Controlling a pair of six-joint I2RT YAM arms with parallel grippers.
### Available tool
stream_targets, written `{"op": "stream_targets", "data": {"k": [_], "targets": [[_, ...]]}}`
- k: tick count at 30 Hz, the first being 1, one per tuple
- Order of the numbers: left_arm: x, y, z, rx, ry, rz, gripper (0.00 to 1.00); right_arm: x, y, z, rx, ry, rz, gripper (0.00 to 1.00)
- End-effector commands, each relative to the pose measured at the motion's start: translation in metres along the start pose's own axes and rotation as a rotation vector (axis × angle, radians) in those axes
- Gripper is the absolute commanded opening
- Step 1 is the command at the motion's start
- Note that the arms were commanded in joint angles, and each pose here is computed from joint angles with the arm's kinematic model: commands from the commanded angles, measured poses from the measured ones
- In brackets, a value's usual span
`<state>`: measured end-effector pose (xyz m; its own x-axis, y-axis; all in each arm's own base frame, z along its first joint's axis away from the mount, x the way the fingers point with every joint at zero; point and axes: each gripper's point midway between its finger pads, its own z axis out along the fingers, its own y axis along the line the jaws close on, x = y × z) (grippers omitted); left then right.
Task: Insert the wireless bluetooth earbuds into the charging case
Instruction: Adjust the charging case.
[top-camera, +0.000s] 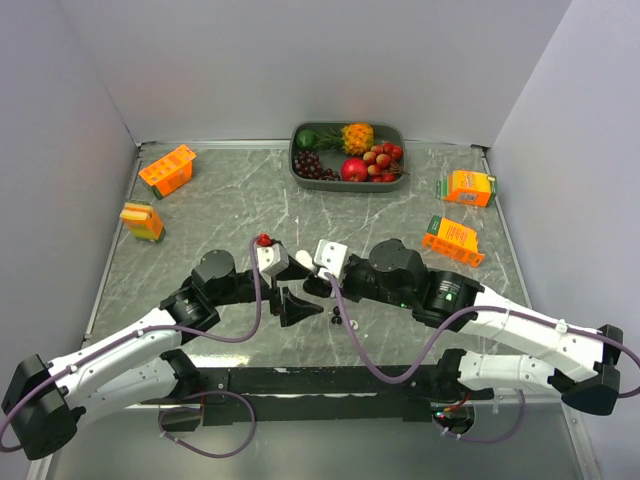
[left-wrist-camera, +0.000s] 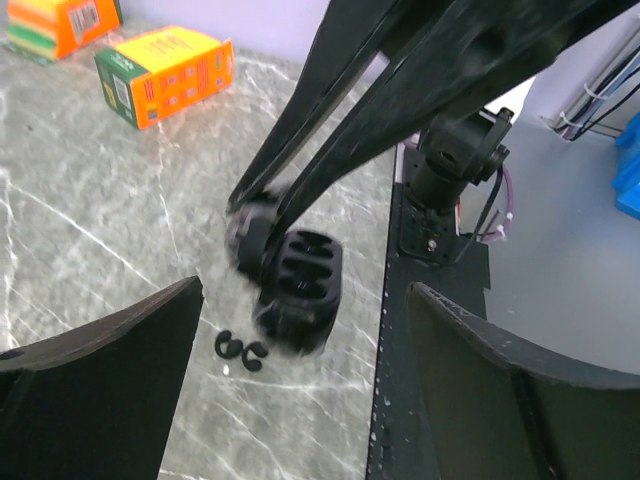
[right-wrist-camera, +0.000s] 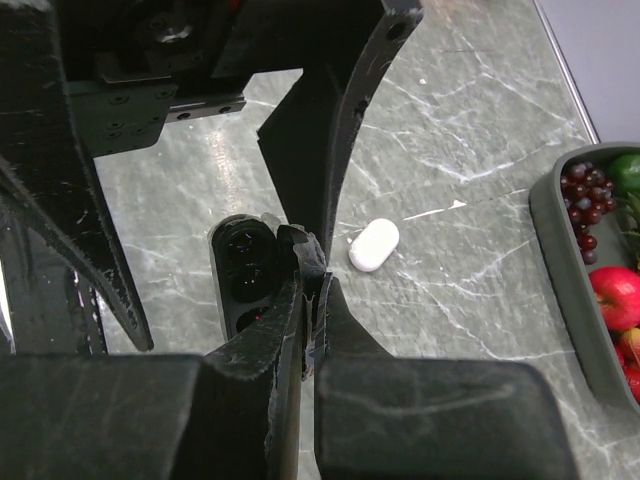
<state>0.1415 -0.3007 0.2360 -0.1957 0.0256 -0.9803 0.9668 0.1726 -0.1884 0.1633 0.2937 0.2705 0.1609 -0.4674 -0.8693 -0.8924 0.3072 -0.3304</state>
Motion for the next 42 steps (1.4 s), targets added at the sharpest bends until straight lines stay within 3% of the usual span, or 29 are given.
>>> {"op": "stream_targets", "data": {"k": [1,10,20,26,35,42], "targets": [[-0.019,-0.001,0.0,0.013,-0.084,0.082,0.87,-0.018,-0.006,0.004,0.019,-0.054,-0.023,0.0],[-0.009,-0.001,0.003,0.031,-0.066,0.096,0.77,-0.025,-0.002,0.01,-0.009,-0.066,-0.013,0.0],[-0.002,0.004,0.0,-0.001,-0.065,0.08,0.81,-0.042,0.002,0.003,-0.048,-0.107,0.03,0.0],[-0.006,0.001,-0.001,0.006,-0.076,0.086,0.7,-0.039,0.003,0.005,-0.049,-0.096,0.036,0.0],[-0.018,-0.004,-0.004,0.015,-0.115,0.085,0.7,-0.034,0.001,0.007,-0.04,-0.077,0.041,0.0],[-0.015,-0.005,-0.003,0.026,-0.099,0.082,0.46,-0.032,0.001,0.008,-0.037,-0.072,0.047,0.0]]}}
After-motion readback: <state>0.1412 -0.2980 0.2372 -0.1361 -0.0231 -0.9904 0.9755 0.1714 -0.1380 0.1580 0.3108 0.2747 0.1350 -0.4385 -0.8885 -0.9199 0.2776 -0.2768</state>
